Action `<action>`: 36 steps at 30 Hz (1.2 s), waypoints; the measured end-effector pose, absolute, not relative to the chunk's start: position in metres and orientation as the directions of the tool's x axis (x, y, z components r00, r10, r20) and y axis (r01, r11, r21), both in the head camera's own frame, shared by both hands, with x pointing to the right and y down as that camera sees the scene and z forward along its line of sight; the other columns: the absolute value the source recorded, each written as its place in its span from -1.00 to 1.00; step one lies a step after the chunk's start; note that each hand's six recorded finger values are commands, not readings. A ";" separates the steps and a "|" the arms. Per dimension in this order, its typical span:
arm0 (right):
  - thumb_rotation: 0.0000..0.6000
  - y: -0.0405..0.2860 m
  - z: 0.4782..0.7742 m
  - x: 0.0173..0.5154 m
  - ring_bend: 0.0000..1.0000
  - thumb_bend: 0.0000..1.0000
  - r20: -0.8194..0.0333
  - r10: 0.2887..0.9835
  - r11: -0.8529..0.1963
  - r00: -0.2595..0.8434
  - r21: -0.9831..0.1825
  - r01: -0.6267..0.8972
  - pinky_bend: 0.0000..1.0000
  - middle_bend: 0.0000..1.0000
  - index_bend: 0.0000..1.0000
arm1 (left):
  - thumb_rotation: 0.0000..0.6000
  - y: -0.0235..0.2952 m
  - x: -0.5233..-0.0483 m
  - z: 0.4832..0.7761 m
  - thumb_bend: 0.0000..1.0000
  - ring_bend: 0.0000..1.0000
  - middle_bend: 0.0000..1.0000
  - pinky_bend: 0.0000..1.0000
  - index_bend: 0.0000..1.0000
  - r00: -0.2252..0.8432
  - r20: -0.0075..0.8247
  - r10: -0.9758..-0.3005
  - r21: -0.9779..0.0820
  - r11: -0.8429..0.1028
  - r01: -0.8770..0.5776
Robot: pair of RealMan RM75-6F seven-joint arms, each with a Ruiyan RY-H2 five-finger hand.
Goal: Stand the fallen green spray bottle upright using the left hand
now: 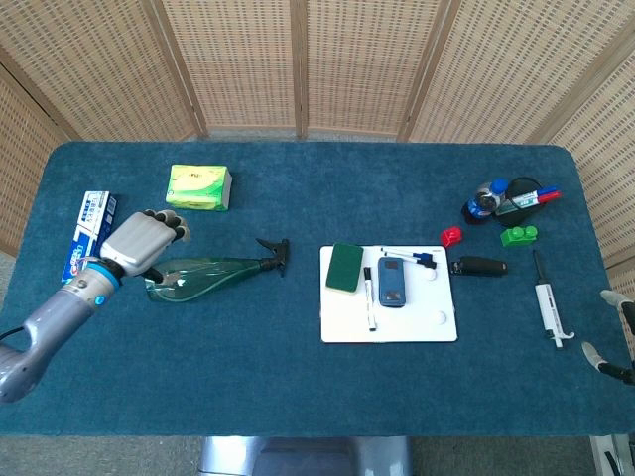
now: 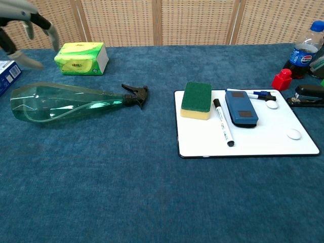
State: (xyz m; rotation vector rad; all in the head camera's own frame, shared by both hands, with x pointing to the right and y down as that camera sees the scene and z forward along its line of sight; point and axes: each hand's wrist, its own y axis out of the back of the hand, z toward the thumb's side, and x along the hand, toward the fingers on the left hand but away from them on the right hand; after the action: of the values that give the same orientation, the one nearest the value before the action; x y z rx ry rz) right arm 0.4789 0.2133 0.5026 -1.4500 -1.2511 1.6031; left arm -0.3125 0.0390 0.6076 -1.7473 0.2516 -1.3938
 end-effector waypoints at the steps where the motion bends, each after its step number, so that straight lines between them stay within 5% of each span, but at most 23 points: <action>1: 1.00 0.213 0.502 0.479 -0.85 -0.44 -0.369 0.909 -0.347 -0.193 -0.928 0.138 -0.68 -0.39 -0.54 | -0.30 0.039 -0.309 0.611 -0.45 -0.69 -0.55 -0.46 -0.42 0.351 0.701 -0.621 -0.713 -0.611 0.344; 4: 1.00 0.213 0.501 0.479 -0.85 -0.44 -0.365 0.910 -0.343 -0.194 -0.929 0.138 -0.68 -0.39 -0.54 | -0.61 0.040 -0.298 0.620 -0.45 -0.75 -0.58 -0.49 -0.44 0.342 0.719 -0.605 -0.695 -0.634 0.339; 17: 1.00 0.216 0.501 0.483 -0.85 -0.44 -0.360 0.911 -0.335 -0.200 -0.931 0.147 -0.68 -0.39 -0.55 | -0.63 0.046 -0.262 0.658 -0.44 -0.76 -0.60 -0.50 -0.50 0.308 0.781 -0.543 -0.625 -0.677 0.390; 27: 1.00 0.216 0.498 0.485 -0.85 -0.43 -0.350 0.915 -0.325 -0.201 -0.934 0.148 -0.68 -0.39 -0.55 | 0.47 0.048 -0.248 0.678 -0.44 -0.80 -0.65 -0.46 -0.55 0.292 0.785 -0.546 -0.618 -0.662 0.425; 36: 1.00 0.216 0.499 0.486 -0.85 -0.42 -0.351 0.914 -0.324 -0.201 -0.933 0.153 -0.68 -0.39 -0.55 | 0.61 0.053 -0.242 0.688 -0.44 -0.80 -0.66 -0.44 -0.57 0.292 0.787 -0.544 -0.616 -0.664 0.424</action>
State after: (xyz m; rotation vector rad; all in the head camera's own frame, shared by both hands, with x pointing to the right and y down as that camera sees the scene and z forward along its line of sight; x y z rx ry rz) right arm 0.4859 0.2163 0.4990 -1.4411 -1.2847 1.5862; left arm -0.2421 0.0533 0.6881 -1.7459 0.1085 -1.4959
